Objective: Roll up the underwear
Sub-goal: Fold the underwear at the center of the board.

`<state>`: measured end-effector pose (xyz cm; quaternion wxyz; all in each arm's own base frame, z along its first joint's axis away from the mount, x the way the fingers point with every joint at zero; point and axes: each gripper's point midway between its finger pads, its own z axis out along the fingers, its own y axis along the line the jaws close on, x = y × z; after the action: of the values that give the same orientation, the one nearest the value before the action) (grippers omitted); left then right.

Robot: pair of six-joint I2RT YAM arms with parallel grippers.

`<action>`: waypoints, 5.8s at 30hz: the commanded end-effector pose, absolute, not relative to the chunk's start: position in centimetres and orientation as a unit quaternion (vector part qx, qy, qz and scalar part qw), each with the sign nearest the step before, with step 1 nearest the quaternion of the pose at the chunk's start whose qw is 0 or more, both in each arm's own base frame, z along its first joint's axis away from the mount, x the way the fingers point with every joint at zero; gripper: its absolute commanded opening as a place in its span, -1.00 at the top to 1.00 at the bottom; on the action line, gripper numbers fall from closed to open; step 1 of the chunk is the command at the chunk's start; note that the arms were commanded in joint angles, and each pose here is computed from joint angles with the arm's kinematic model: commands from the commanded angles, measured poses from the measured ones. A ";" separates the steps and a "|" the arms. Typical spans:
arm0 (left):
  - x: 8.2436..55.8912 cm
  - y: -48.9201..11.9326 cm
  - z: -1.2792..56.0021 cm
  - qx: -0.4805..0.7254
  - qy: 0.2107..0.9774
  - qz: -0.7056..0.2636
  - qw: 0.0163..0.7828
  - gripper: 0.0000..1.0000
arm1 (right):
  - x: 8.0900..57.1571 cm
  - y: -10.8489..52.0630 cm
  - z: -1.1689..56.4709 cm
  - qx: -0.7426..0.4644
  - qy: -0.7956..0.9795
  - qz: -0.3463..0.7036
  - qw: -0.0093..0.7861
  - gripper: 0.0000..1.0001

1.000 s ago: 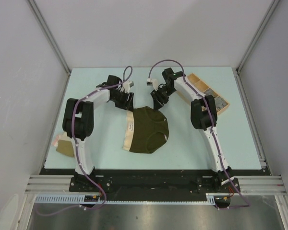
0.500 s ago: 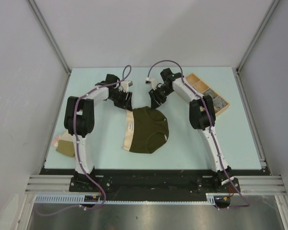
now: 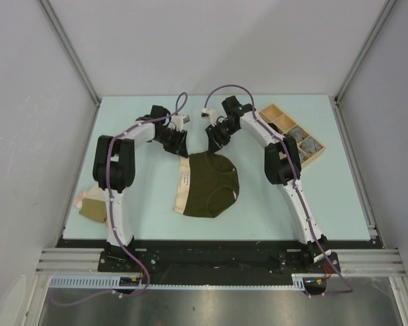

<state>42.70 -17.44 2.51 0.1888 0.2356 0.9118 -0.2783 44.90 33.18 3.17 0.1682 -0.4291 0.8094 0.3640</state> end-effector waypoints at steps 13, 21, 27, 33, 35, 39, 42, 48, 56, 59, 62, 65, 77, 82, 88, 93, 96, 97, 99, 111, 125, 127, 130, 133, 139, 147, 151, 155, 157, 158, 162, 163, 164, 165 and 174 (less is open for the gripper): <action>43.2 -17.8 3.6 0.240 0.902 -0.302 0.193 0.96 | 44.1 34.1 1.8 -0.459 0.801 0.351 0.159 0.61; 44.5 -17.8 7.1 0.225 0.886 -0.318 0.251 0.99 | 46.8 33.5 5.4 -0.433 0.797 0.365 0.210 1.00; 45.5 -18.0 9.4 0.208 0.873 -0.336 0.288 0.99 | 49.1 32.9 10.6 -0.414 0.782 0.376 0.273 1.00; 46.0 -18.4 12.4 0.202 0.854 -0.354 0.324 0.99 | 49.3 32.5 15.1 -0.414 0.764 0.388 0.307 1.00; 46.0 -18.6 13.3 0.204 0.847 -0.360 0.334 0.99 | 48.6 32.7 16.7 -0.419 0.756 0.396 0.311 1.00; 45.4 -18.5 13.7 0.203 0.847 -0.357 0.337 0.99 | 46.5 33.2 18.3 -0.431 0.744 0.409 0.307 1.00; 44.6 -18.1 13.8 0.203 0.850 -0.350 0.338 0.99 | 43.9 33.6 18.2 -0.443 0.741 0.417 0.284 1.00; 42.3 -17.3 13.7 0.197 0.855 -0.335 0.344 0.99 | 38.4 34.5 16.1 -0.482 0.741 0.402 0.238 1.00; 38.5 -16.2 13.6 0.188 0.863 -0.319 0.344 0.99 | 35.5 34.7 15.3 -0.495 0.744 0.390 0.220 1.00; 37.0 -15.9 13.5 0.187 0.864 -0.315 0.347 0.99 | 34.6 34.9 15.3 -0.502 0.742 0.385 0.220 1.00; 35.5 -15.7 13.1 0.169 0.869 -0.318 0.339 0.99 | 33.8 34.9 15.1 -0.506 0.742 0.383 0.215 1.00; 34.5 -15.5 13.1 0.161 0.870 -0.319 0.339 0.99 | 33.3 34.8 15.3 -0.507 0.740 0.386 0.214 1.00; 32.7 -14.9 13.5 0.169 0.877 -0.297 0.339 0.99 | 30.8 35.1 15.8 -0.527 0.725 0.397 0.198 1.00; 33.8 -14.6 13.9 0.172 0.878 -0.280 0.349 0.99 | 31.6 35.0 16.1 -0.524 0.727 0.392 0.207 1.00; 36.2 -15.3 15.4 0.205 0.869 -0.254 0.371 0.99 | 33.6 34.2 17.4 -0.511 0.731 0.388 0.230 1.00; 35.6 -15.5 15.7 0.223 0.868 -0.250 0.368 0.99 | 33.4 33.4 17.4 -0.510 0.732 0.392 0.225 1.00; 34.6 -15.7 15.9 0.228 0.866 -0.253 0.367 0.99 | 33.0 33.3 17.3 -0.509 0.731 0.398 0.219 1.00; 34.2 -15.8 15.6 0.232 0.866 -0.254 0.363 0.99 | 32.9 33.3 17.4 -0.512 0.728 0.400 0.218 1.00; 33.6 -15.9 16.0 0.237 0.863 -0.255 0.366 0.99 | 32.4 33.2 17.6 -0.514 0.725 0.405 0.214 1.00; 31.6 -16.0 15.2 0.252 0.863 -0.248 0.360 0.99 | 29.4 33.2 16.2 -0.535 0.716 0.411 0.178 1.00; 28.3 -15.7 12.6 0.263 0.877 -0.233 0.329 0.99 | 27.2 33.0 13.7 -0.549 0.720 0.402 0.141 1.00; 28.0 -15.8 12.2 0.270 0.876 -0.231 0.325 0.99 | 27.1 32.9 13.2 -0.548 0.722 0.401 0.135 1.00; 27.7 -15.9 11.9 0.281 0.876 -0.226 0.321 0.99 | 26.7 32.9 12.6 -0.548 0.723 0.403 0.124 1.00; 27.5 -16.1 11.6 0.292 0.875 -0.223 0.315 0.99 | 26.5 32.8 12.0 -0.547 0.725 0.402 0.115 1.00; 26.8 -16.2 10.7 0.316 0.875 -0.209 0.302 0.99 | 25.6 32.8 10.9 -0.549 0.726 0.403 0.094 1.00; 26.0 -16.4 9.8 0.354 0.864 -0.186 0.306 0.94 | 25.2 32.8 9.7 -0.546 0.730 0.403 0.075 1.00; 25.7 -16.3 9.0 0.368 0.864 -0.171 0.299 0.92 | 25.1 32.4 8.7 -0.543 0.738 0.396 0.061 1.00; 25.3 -16.5 8.4 0.377 0.864 -0.165 0.291 0.91 | 25.1 32.0 7.3 -0.535 0.748 0.390 0.045 1.00; 25.3 -16.5 8.1 0.378 0.865 -0.162 0.287 0.88 | 25.2 32.1 6.9 -0.534 0.749 0.390 0.042 1.00; 25.1 -16.6 7.9 0.380 0.865 -0.163 0.283 0.87 | 25.2 32.0 6.6 -0.532 0.750 0.390 0.039 1.00; 24.6 -16.9 7.1 0.385 0.868 -0.168 0.265 0.79 | 25.1 31.8 5.8 -0.529 0.753 0.391 0.028 1.00; 24.5 -16.9 6.9 0.388 0.867 -0.169 0.263 0.77 | 25.0 31.9 5.6 -0.528 0.754 0.391 0.025 1.00; 24.3 -17.0 6.8 0.389 0.868 -0.169 0.259 0.74 | 25.0 31.9 5.6 -0.528 0.754 0.391 0.025 1.00; 24.2 -16.9 6.6 0.388 0.870 -0.167 0.254 0.69 | 25.0 31.9 5.4 -0.527 0.754 0.391 0.023 0.99; 23.7 -17.0 6.4 0.388 0.873 -0.169 0.240 0.39 | 24.7 31.8 4.2 -0.518 0.760 0.392 0.005 0.81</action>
<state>23.95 -16.99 6.26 0.2417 0.3794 0.8761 -0.1736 25.02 31.96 4.73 0.0184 -0.5245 0.7568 0.3896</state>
